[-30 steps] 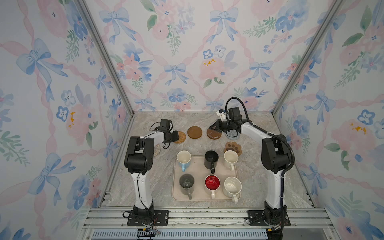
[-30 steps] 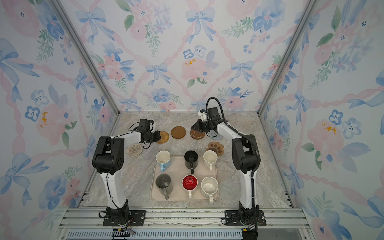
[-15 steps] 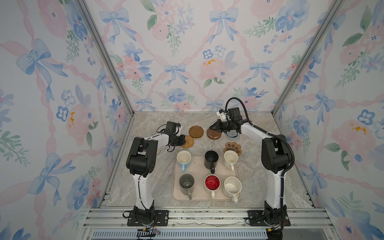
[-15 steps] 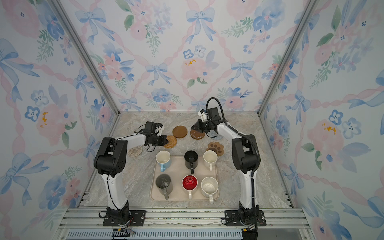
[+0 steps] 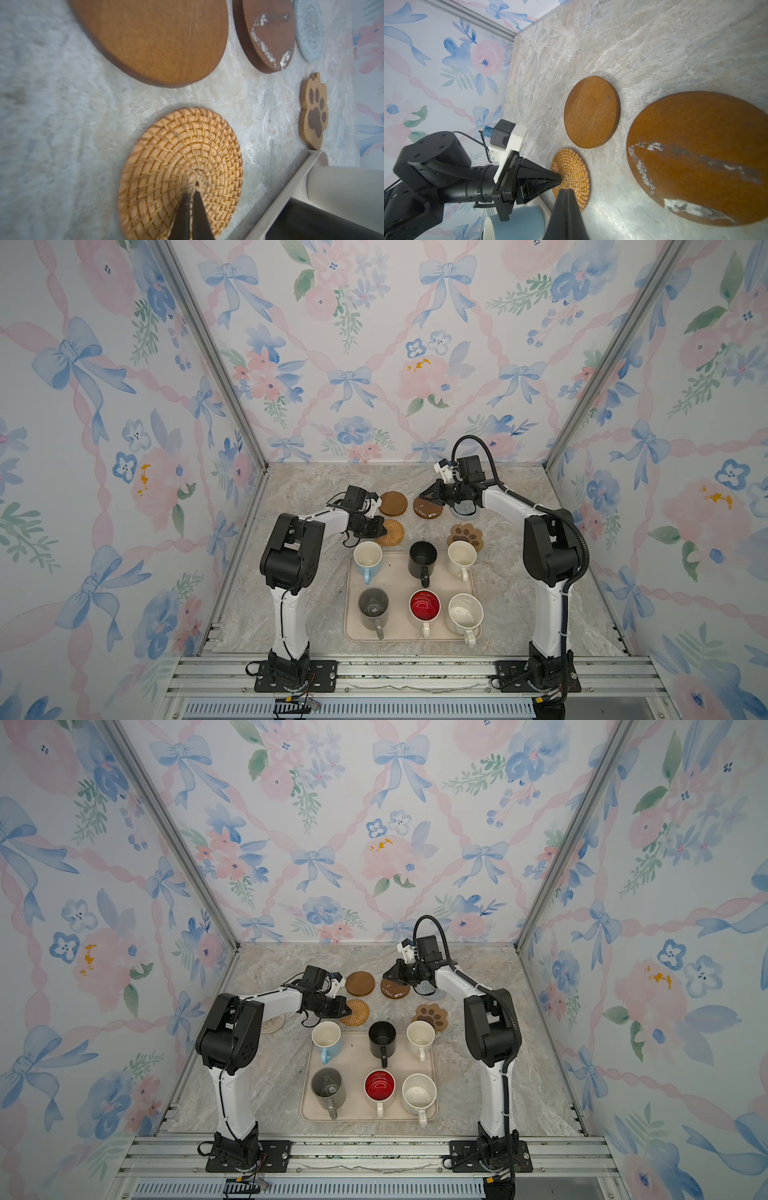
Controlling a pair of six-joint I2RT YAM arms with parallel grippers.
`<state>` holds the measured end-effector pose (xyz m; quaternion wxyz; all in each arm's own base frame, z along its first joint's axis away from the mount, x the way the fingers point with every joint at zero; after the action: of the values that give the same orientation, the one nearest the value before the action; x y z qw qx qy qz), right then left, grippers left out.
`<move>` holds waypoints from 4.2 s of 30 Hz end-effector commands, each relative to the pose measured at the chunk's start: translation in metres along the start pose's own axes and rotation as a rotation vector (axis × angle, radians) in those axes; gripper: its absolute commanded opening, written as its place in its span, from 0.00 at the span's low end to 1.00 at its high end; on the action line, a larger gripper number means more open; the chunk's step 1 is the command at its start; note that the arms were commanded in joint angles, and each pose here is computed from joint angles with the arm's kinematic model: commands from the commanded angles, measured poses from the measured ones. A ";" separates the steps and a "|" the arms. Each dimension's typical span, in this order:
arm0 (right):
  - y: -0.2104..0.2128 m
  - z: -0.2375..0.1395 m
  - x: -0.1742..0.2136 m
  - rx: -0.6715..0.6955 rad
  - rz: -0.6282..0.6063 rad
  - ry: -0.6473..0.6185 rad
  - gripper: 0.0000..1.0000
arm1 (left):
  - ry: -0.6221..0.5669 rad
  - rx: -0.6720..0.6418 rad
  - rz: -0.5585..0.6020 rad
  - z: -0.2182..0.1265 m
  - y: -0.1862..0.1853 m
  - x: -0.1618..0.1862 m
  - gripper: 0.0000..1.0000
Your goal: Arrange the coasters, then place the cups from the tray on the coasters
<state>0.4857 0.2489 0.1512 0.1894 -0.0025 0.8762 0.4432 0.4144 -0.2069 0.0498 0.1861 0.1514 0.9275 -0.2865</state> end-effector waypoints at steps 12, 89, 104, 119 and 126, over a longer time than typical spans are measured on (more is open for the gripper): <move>-0.002 -0.017 -0.005 -0.012 0.016 -0.027 0.00 | 0.180 0.089 -0.009 0.054 -0.025 0.027 0.00; -0.020 -0.020 -0.010 -0.024 0.075 -0.088 0.00 | -0.283 -0.512 -0.448 -0.174 0.121 0.029 0.02; -0.019 -0.024 -0.004 -0.006 0.058 -0.076 0.00 | -0.229 -0.614 -0.664 -0.164 0.174 0.092 0.00; -0.020 -0.027 -0.004 0.001 0.057 -0.076 0.00 | -0.320 -0.590 -0.683 -0.178 0.198 0.069 0.00; -0.020 -0.030 -0.004 0.005 0.055 -0.076 0.00 | -0.278 -0.534 -0.716 -0.154 0.208 0.071 0.00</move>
<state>0.4847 0.2142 0.1461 0.2045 0.0482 0.8687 0.4486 0.3932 0.0623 0.0546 0.2538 -0.2619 0.9270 -0.0876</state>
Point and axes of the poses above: each gripper's point midway between its finger pads, its own z axis out along the fingers, its own y axis along the line the jaws close on, x = y × z, the point moved 3 cm from there along -z, back along the fingers, and after that the axes turned 5 degrees about z, right-handed, at the moved point
